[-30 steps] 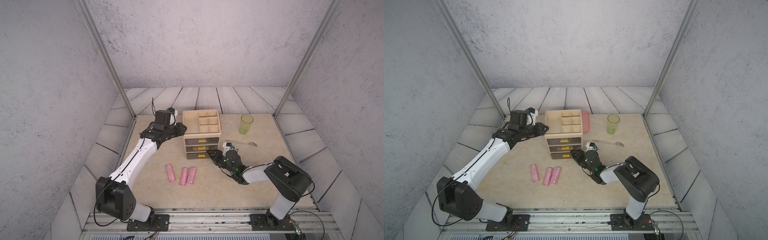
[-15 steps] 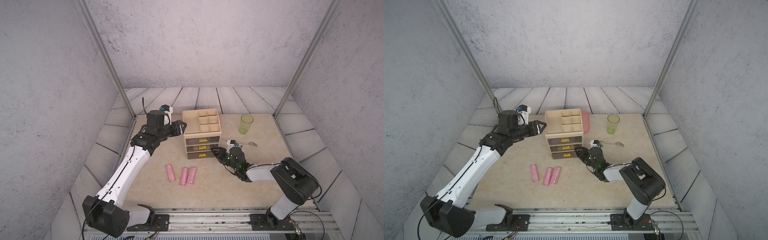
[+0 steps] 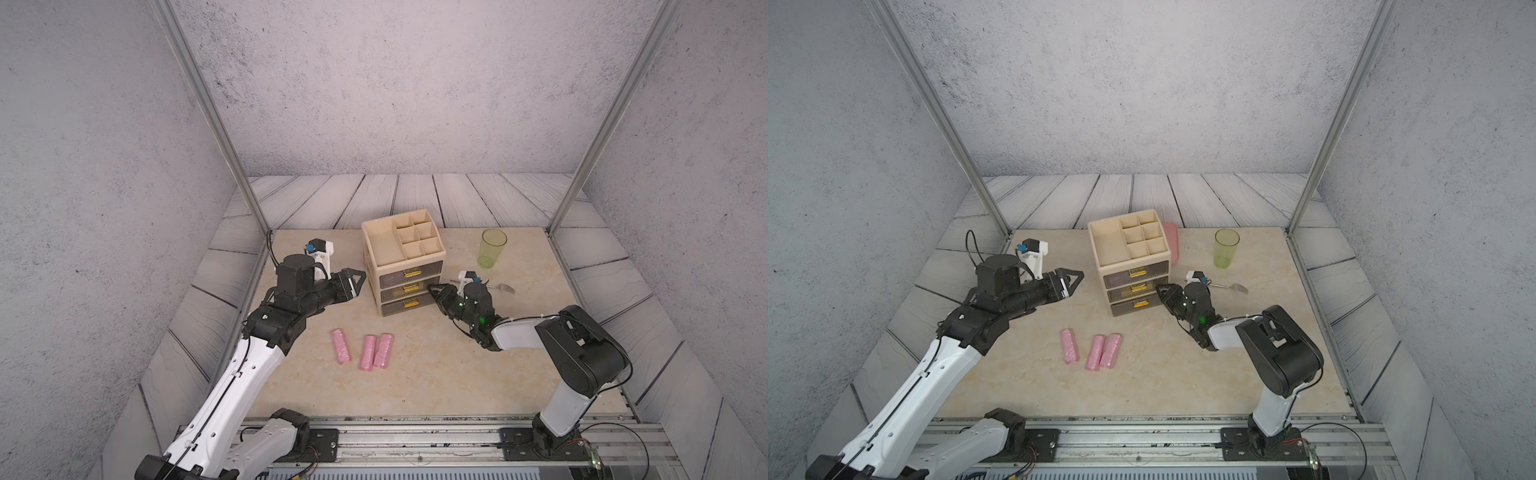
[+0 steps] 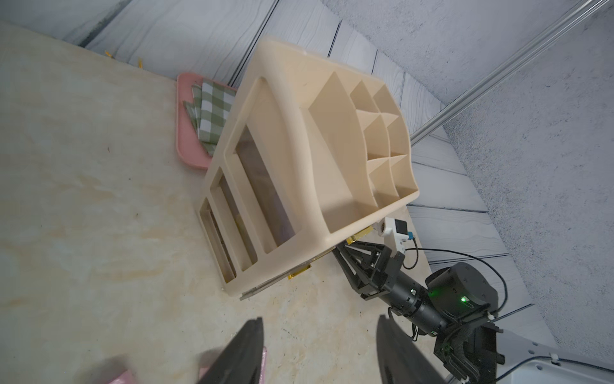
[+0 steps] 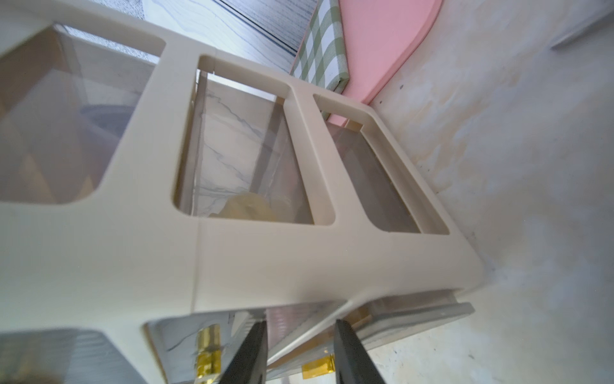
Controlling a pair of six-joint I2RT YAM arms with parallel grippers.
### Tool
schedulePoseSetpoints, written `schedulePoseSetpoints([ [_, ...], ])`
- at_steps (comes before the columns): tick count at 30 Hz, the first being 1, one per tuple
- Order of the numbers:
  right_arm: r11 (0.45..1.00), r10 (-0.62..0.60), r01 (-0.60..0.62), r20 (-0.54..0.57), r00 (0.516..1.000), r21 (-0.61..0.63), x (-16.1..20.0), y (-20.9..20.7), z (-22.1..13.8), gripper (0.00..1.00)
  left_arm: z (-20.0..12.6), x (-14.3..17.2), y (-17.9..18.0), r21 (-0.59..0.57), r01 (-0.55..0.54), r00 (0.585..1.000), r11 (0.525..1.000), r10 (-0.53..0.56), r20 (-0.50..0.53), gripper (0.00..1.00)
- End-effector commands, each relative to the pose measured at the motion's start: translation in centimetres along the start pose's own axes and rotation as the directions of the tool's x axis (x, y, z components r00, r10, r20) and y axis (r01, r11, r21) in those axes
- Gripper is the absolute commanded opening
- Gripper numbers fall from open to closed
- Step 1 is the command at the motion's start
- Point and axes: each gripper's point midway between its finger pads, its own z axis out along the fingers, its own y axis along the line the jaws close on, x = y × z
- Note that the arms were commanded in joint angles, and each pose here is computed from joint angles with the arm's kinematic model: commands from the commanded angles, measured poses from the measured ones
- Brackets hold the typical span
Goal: Sort the rolls of trash bags by color and place them into the drawer
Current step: Adjust the storage box at the center of the board, then open the drawer in the storage box.
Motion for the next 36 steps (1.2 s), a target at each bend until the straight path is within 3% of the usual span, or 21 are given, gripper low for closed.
schedulePoseSetpoints([
  [1,0.996,0.073,-0.072,-0.024,0.997,0.043,3.1,-2.5,0.0,0.37,0.3,0.1,-0.4,0.041,0.009,1.000,0.999,-0.009,0.003,0.59],
  [6,0.996,0.083,-0.082,-0.008,0.997,0.042,5.4,-2.2,0.2,0.38,0.6,0.5,-0.5,0.056,-0.002,1.000,0.998,0.003,-0.013,0.61],
  [18,0.984,0.177,-0.177,0.055,0.983,-0.018,6.2,-3.7,1.3,0.40,0.6,1.2,-0.7,0.095,-0.002,0.999,0.995,0.005,-0.032,0.62],
  [36,0.980,0.164,-0.152,0.084,0.983,-0.129,7.2,-2.0,1.7,0.41,0.0,1.7,0.0,0.088,0.005,0.999,0.996,-0.001,-0.040,0.62],
])
